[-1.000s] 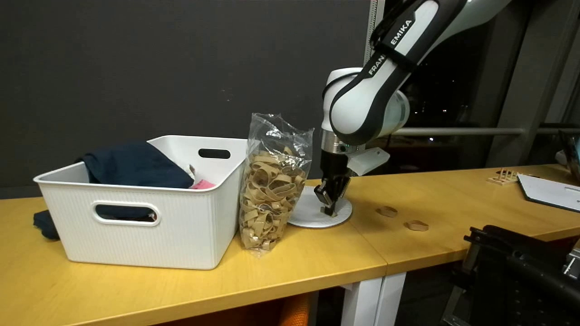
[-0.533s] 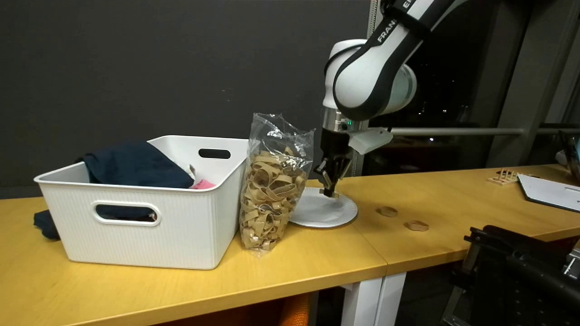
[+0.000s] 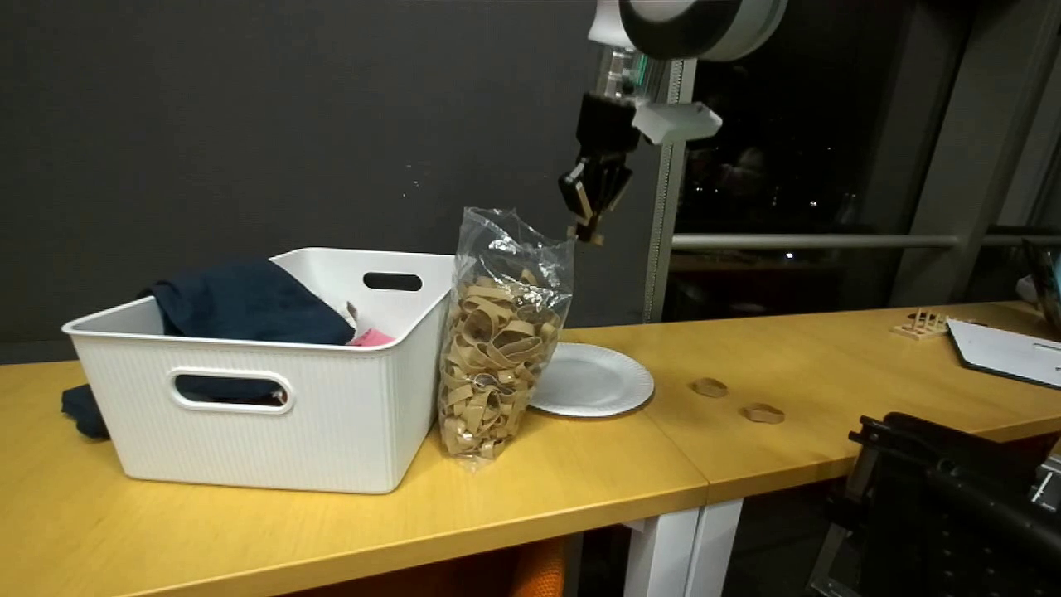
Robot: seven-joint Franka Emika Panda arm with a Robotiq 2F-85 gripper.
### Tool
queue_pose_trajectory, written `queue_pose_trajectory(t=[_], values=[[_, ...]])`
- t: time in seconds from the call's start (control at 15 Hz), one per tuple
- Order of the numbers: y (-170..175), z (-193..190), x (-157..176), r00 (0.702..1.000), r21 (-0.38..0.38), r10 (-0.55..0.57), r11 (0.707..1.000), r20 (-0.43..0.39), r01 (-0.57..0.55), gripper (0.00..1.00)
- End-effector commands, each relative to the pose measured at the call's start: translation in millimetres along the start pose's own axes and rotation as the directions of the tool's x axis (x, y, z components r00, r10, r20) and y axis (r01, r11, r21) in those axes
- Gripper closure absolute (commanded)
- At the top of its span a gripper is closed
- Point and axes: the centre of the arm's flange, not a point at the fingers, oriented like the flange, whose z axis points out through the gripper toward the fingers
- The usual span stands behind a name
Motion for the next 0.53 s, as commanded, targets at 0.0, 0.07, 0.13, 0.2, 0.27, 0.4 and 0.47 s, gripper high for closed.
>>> queue_pose_trajectory(t=[0.0, 0.07, 0.13, 0.2, 0.27, 0.4, 0.47], values=[[-29.2, -50.2, 19.5, 0.997, -0.02, -0.048, 0.999, -0.068, 0.047, 0.99], [-41.3, -56.6, 23.4, 0.995, -0.02, -0.067, 0.998, -0.079, 0.066, 0.99], [-53.5, -58.4, 25.2, 0.993, -0.02, -0.086, 0.996, -0.087, 0.084, 0.99], [-64.3, -61.0, 27.3, 0.991, -0.017, -0.102, 0.995, -0.09, 0.101, 0.99], [-74.4, -60.2, 28.0, 0.989, -0.015, -0.117, 0.993, -0.091, 0.116, 0.99], [-92.8, -54.6, 25.0, 0.987, -0.002, -0.135, 0.991, -0.081, 0.135, 0.99], [-99.3, -54.2, 23.1, 0.986, 0.001, -0.144, 0.989, -0.079, 0.145, 0.99]])
